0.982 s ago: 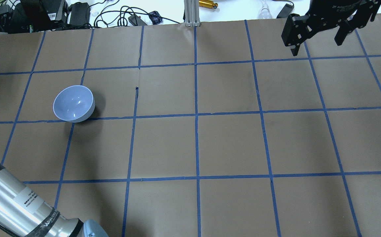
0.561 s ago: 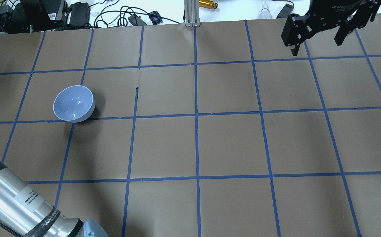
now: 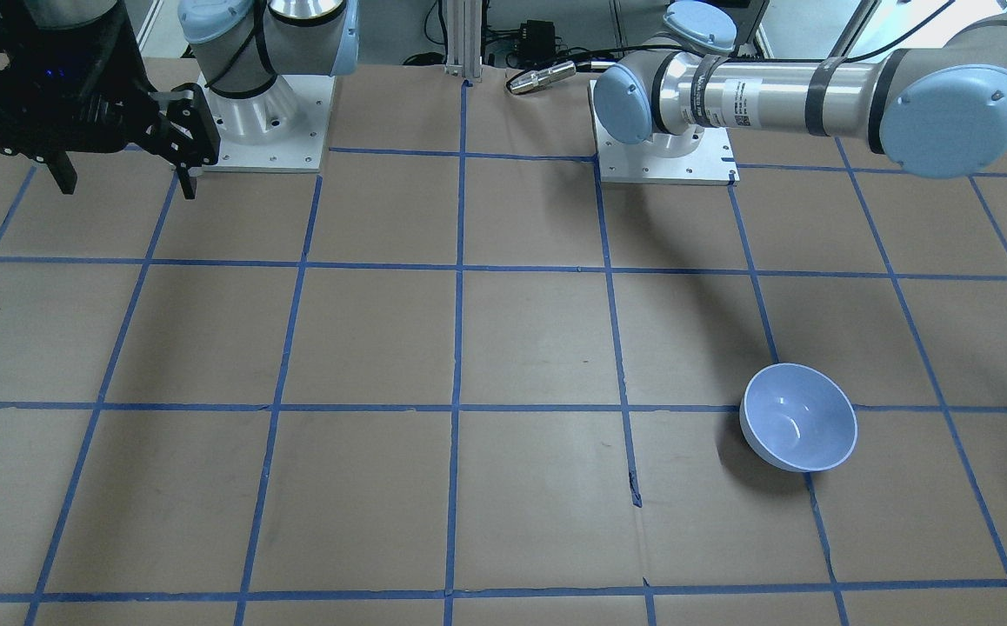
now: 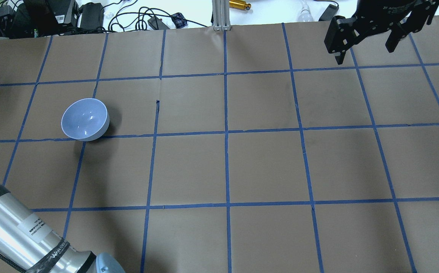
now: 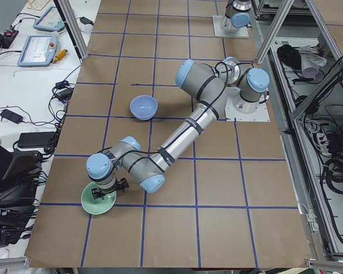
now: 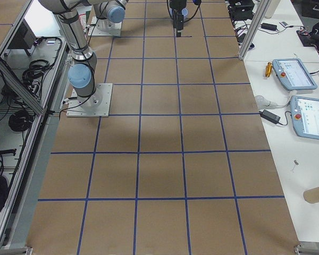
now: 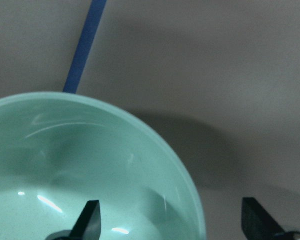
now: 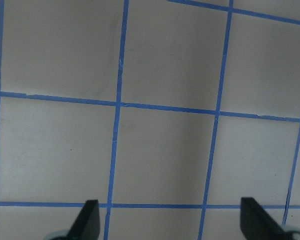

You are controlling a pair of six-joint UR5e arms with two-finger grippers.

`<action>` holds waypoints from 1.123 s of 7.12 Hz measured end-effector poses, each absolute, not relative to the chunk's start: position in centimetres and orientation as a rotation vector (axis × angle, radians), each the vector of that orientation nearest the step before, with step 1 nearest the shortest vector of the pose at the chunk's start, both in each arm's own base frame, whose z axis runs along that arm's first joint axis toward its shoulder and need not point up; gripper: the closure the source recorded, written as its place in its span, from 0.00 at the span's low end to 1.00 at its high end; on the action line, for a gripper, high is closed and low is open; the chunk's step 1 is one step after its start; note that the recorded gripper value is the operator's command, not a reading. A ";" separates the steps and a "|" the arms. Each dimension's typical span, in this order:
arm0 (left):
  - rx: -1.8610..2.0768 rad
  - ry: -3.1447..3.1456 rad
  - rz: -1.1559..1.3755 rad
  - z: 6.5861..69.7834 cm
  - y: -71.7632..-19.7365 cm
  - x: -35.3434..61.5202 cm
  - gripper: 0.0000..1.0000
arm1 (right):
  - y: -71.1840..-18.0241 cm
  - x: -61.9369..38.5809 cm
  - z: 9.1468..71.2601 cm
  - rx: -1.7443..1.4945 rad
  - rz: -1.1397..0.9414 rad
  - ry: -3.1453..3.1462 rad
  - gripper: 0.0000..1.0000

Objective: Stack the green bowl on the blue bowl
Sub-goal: 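Close the left gripper on the rim of the pale green bowl, then lift the green bowl with the left gripper and carry it over the blue bowl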

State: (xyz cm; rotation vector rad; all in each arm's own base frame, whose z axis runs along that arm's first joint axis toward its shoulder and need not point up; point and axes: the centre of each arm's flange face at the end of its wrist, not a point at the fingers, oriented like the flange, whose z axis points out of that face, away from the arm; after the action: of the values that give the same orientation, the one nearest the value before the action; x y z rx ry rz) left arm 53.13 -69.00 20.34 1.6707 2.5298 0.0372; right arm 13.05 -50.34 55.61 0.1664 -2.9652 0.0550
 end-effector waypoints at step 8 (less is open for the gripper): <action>1.653 2.531 0.065 20.3 -68.9 53.3 1.00 | -50.3 13.1 55.6 0.167 0.055 -2.965 0.00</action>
State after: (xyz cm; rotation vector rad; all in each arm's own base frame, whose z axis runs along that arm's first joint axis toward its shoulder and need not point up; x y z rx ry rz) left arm 53.26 -68.86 20.28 1.6528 2.5310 0.0650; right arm 13.06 -50.34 55.61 0.1667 -2.9652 0.0550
